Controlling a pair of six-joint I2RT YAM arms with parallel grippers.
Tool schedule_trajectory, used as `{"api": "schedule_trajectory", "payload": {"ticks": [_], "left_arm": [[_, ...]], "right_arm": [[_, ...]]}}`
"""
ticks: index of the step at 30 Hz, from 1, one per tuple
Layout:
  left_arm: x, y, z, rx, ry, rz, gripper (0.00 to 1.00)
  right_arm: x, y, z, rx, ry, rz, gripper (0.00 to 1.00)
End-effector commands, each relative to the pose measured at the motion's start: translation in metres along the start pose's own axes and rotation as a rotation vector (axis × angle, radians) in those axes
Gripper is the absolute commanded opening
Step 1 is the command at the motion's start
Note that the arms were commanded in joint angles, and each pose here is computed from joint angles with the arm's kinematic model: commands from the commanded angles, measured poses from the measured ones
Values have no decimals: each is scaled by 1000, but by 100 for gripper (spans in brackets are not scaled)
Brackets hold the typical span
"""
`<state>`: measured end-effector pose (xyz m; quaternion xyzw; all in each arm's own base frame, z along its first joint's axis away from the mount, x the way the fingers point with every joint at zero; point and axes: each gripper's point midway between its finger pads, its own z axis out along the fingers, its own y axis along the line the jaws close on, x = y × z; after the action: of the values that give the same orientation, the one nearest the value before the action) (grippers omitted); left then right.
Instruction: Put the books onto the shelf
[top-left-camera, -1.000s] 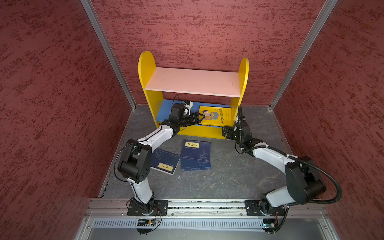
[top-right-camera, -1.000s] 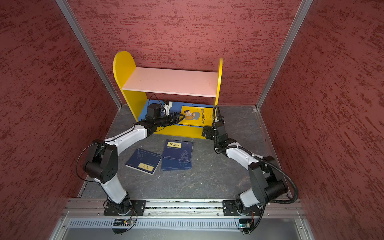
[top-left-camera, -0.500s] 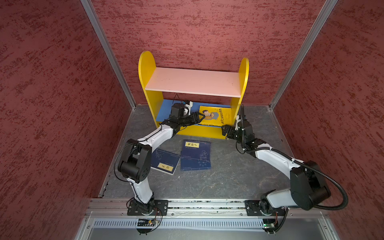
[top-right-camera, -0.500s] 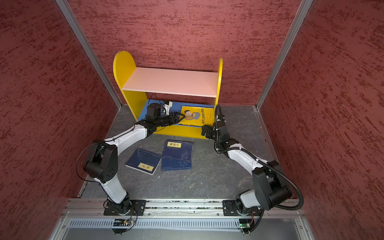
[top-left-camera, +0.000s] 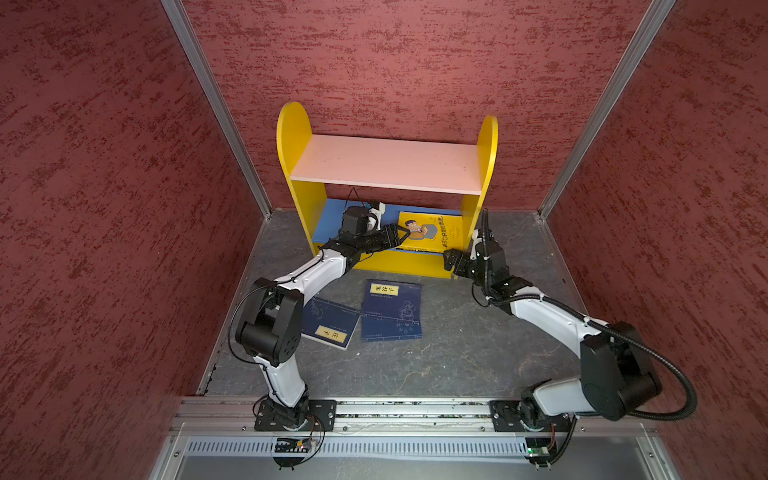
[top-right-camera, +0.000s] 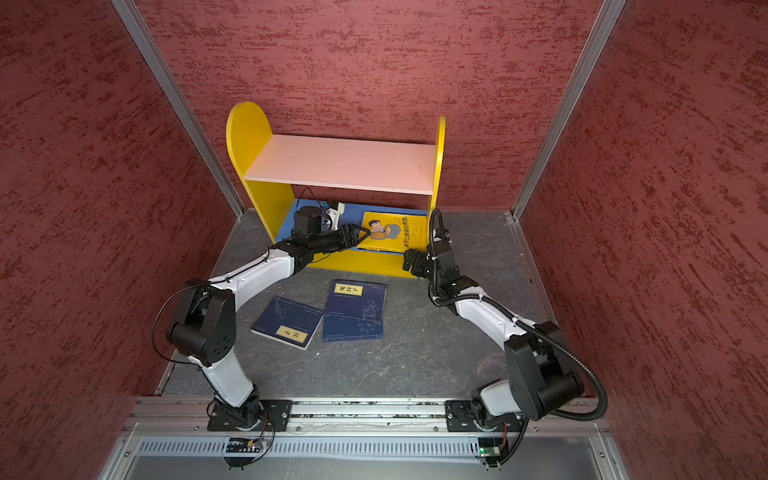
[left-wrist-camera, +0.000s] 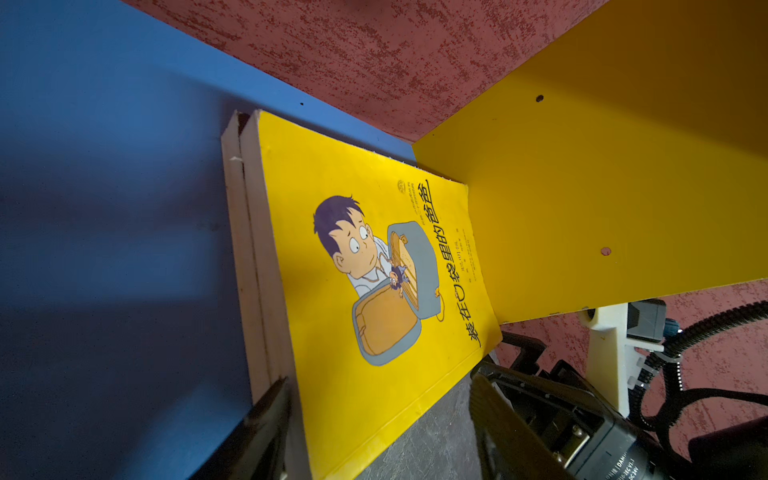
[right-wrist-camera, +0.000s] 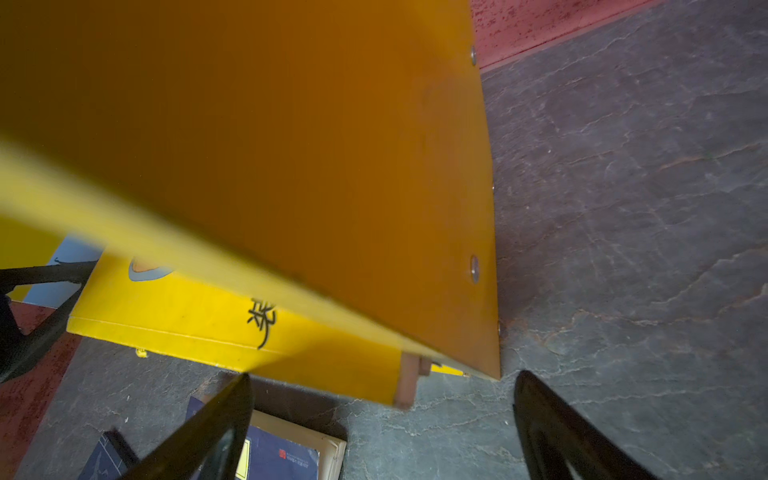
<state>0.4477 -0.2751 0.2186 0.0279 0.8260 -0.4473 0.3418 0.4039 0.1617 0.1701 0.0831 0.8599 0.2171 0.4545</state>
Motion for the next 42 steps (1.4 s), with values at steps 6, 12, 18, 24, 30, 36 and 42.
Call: {"api": "schedule_trajectory", "payload": {"ticks": [6,12,18,24,30,36,42], "left_arm": [[-2,-32,3,104,7,41,68],[-3,-32,3,106,6,44,68],[-3,-31,5,109,9,46,68],[-3,-26,9,94,15,41,69],[-7,-20,7,60,-2,42,74],[-19,-13,-5,15,-41,45,83],[-33,-9,-26,-15,-97,51,91]], "right_arm": [[-17,16,9,-26,-49,-39,96],[-18,15,16,-17,-46,-32,95],[-20,16,16,-19,-53,-25,95],[-17,15,12,-21,-50,-18,95],[-17,13,7,-17,-51,-12,97],[-14,10,5,-10,-47,-8,97],[-20,13,-9,-24,-74,1,98]]}}
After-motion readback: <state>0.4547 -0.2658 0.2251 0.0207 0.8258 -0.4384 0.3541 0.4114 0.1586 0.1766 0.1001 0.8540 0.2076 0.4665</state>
